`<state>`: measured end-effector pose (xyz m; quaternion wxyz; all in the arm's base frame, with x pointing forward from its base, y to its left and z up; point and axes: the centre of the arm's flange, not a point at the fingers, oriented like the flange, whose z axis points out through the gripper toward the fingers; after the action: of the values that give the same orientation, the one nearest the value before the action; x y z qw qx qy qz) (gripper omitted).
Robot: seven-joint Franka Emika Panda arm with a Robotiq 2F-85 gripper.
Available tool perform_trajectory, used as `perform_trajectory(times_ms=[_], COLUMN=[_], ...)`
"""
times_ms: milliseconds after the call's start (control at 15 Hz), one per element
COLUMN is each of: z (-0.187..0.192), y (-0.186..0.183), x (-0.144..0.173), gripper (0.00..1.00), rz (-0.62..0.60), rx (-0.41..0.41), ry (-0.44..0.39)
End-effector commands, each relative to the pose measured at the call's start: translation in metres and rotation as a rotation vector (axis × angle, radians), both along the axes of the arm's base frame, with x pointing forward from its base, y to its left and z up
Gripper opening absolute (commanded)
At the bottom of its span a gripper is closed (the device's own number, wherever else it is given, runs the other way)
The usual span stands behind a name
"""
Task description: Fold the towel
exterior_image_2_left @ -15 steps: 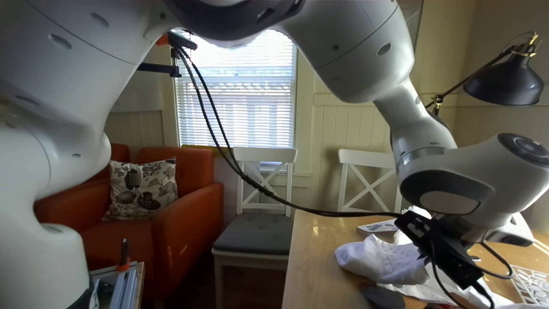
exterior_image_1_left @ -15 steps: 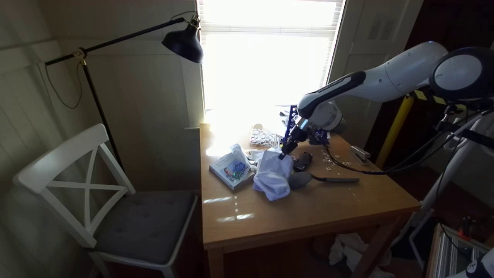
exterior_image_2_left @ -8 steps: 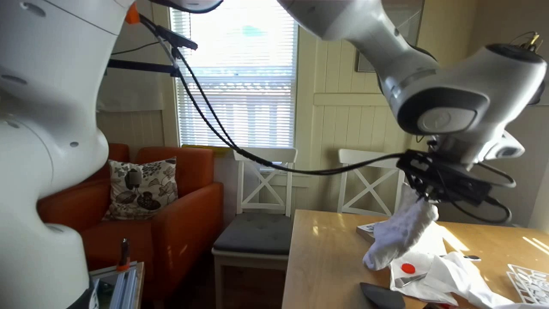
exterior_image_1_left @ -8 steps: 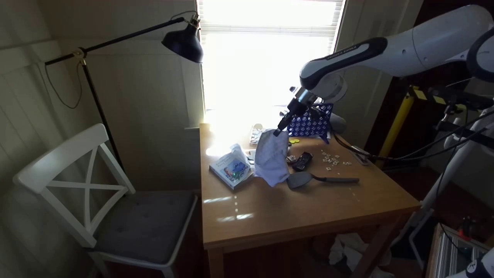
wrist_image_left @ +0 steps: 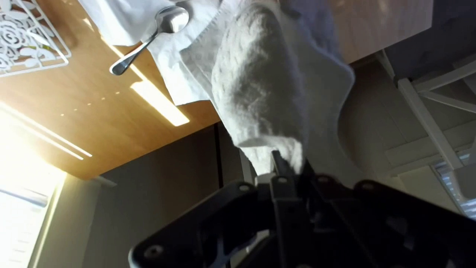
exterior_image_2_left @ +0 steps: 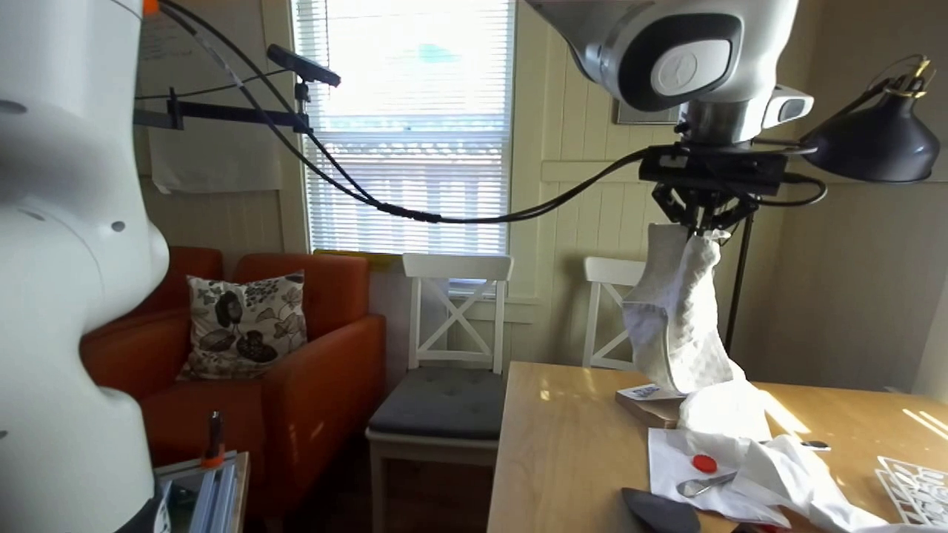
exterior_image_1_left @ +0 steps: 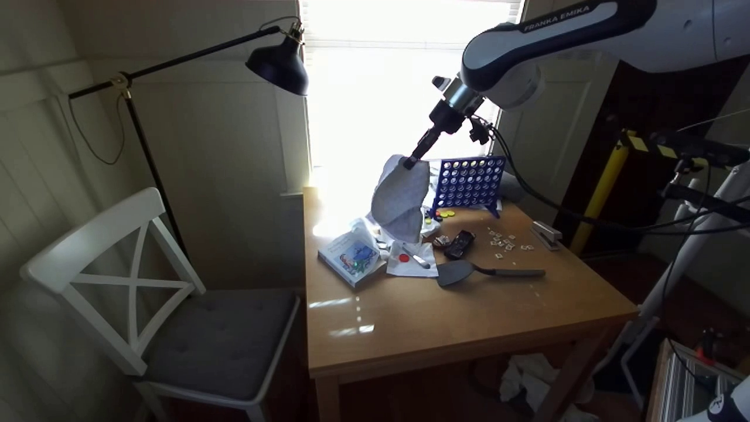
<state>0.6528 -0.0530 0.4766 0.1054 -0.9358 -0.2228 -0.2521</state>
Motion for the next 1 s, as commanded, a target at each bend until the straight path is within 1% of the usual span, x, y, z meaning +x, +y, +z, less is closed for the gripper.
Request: perform_trajectory(times_ms=[0, 67, 133, 267, 333, 400, 467, 533, 667, 733, 933], z=[-0.006, -0.013, -0.016, -0.027, -0.035, -0.039, -0.045, -0.048, -0.052, -0.053, -0.039], y=[0.008, 0.011, 0.003, -0.004, -0.004, -0.005, -0.005, -0.006, -0.004, 0.001, 0.016], x=[-0.015, -0.009, -0.004, 0.004, 0.003, 0.0, -0.002, -0.002, -0.001, -0.002, -0.008], gripper=[0.02, 0.02, 0.02, 0.02, 0.02, 0.02, 0.02, 0.02, 0.02, 0.02, 0.02], rz=[0.066, -0.097, -0.13, -0.224, -0.238, -0.169, -0.144, -0.169, -0.131, -0.084, 0.036], rx=[-0.027, -0.087, -0.058, -0.118, -0.175, -0.176, -0.178, -0.188, -0.181, -0.161, -0.093], ry=[0.044, -0.023, -0.064, -0.099, -0.047, 0.017, 0.073, 0.118, 0.216, 0.255, 0.297])
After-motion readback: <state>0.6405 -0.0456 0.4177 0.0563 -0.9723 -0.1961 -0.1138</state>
